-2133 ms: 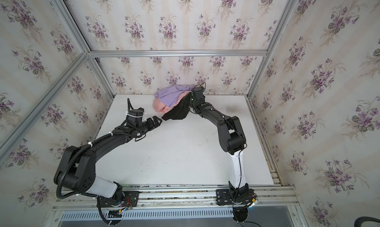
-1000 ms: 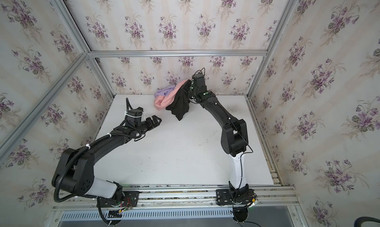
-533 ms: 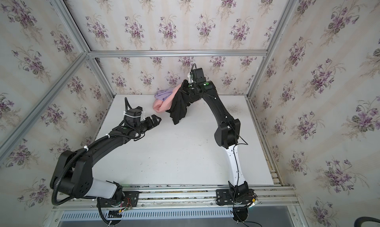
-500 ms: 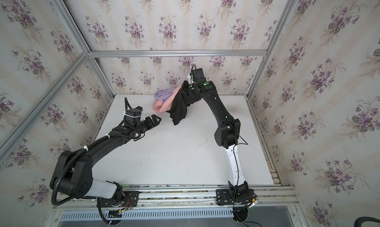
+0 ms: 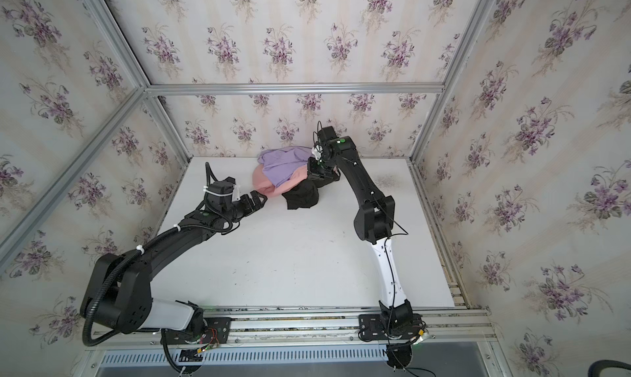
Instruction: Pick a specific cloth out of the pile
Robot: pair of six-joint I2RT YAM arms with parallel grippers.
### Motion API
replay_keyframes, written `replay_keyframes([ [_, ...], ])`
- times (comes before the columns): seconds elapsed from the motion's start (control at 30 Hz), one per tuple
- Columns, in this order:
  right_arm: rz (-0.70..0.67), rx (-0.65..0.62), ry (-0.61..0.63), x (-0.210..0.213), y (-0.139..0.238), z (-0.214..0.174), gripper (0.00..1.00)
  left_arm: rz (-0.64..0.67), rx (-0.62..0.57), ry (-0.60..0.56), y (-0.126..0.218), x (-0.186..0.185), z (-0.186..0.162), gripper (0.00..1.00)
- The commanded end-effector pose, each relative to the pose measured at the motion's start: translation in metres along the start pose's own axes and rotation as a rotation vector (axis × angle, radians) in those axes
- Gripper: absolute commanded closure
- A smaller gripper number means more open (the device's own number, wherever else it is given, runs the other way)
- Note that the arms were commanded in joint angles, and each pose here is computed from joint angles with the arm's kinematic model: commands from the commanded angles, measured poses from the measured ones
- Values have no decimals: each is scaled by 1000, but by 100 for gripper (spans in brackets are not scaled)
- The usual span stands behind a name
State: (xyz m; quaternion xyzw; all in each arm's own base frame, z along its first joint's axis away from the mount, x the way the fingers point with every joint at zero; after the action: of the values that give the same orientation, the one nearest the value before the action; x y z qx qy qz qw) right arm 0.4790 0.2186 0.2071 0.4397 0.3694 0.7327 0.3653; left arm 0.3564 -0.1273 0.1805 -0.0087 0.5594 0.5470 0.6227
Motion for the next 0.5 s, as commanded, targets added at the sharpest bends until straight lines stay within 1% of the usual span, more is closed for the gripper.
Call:
replay_keyframes([
  [0.0, -113, 94, 54, -13, -2, -18, 97, -22, -18, 2, 1, -4, 3, 0],
  [0.27, -274, 220, 95, -36, -8, -39, 95, -24, -13, -2, 1, -6, 0, 0],
  [0.37, -309, 248, 107, -41, -8, -44, 93, -20, -12, 2, 0, -5, -1, 0],
  [0.47, -303, 255, 112, -40, -7, -48, 90, -25, -12, 0, 1, -7, -2, 0],
])
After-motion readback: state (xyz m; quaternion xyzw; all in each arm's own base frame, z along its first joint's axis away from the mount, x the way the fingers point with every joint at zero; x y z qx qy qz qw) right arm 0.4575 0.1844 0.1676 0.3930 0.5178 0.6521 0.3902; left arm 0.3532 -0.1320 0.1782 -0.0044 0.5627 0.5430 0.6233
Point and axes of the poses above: each gripper's point midway between its finger pads, its own y axis back along the fingers, its own x axis along the line the jaws close on, z = x × y, the point moved 5 cm from there along y, back along the fingers, and after that the axes turned 13 degrees about y, right-handed, at the moved point
